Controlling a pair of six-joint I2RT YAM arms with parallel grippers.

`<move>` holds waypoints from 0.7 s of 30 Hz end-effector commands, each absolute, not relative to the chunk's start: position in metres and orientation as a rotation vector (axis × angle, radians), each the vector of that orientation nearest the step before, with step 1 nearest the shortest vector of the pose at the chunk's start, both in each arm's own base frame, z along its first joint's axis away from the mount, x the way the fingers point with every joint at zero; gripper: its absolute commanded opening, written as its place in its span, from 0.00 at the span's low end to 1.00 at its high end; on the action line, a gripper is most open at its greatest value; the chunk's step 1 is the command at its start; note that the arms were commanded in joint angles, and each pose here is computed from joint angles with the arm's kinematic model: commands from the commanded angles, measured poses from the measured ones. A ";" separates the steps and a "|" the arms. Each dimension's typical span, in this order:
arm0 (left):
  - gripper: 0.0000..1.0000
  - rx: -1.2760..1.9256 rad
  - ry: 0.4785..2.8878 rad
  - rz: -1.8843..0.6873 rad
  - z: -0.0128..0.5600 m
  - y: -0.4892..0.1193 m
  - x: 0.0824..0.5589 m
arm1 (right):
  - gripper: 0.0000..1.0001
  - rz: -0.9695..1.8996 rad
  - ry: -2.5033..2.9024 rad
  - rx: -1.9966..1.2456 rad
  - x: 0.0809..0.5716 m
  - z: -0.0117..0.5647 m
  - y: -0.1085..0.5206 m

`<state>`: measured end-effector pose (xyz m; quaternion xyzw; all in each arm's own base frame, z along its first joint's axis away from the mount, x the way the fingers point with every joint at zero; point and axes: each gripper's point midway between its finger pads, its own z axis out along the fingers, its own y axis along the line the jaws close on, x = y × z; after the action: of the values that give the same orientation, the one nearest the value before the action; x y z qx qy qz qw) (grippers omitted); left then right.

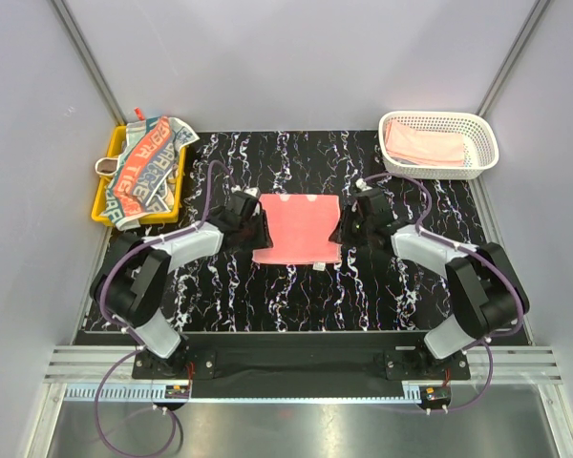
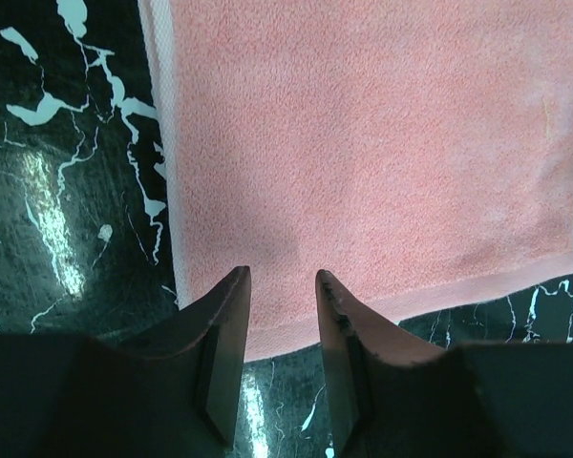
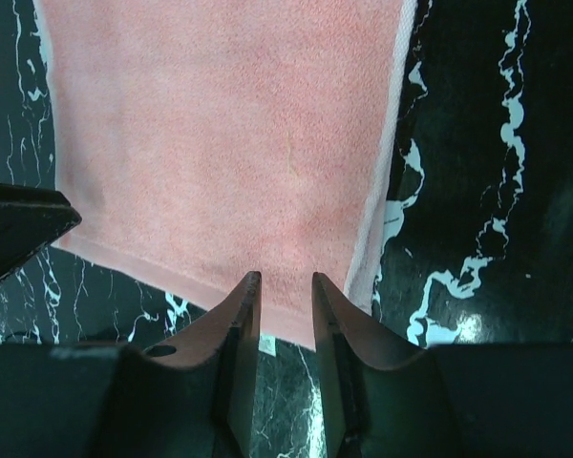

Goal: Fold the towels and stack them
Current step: Fold the towel

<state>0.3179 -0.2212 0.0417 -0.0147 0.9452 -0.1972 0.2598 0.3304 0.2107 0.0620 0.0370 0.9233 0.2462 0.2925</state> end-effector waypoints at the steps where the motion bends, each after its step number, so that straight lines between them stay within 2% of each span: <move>1: 0.38 -0.012 2.484 -0.593 0.062 -0.230 0.323 | 0.34 0.657 2.428 0.100 0.322 0.073 0.210; 7: 0.40 -0.066 2.433 -0.528 0.076 -0.222 0.338 | 0.35 0.570 2.424 0.131 0.328 0.072 0.199; 15: 0.43 -0.151 2.314 -0.527 0.125 -0.209 0.424 | 0.35 0.422 2.397 0.148 0.410 0.093 0.196; 21: 0.42 -0.085 2.349 -0.565 0.105 -0.212 0.468 | 0.35 0.362 2.439 0.189 0.463 0.081 0.191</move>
<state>0.4534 -0.2055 0.1097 -0.0655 0.9082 -0.2046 0.3591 0.4483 0.2012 0.0882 0.0707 0.9225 0.1709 0.3387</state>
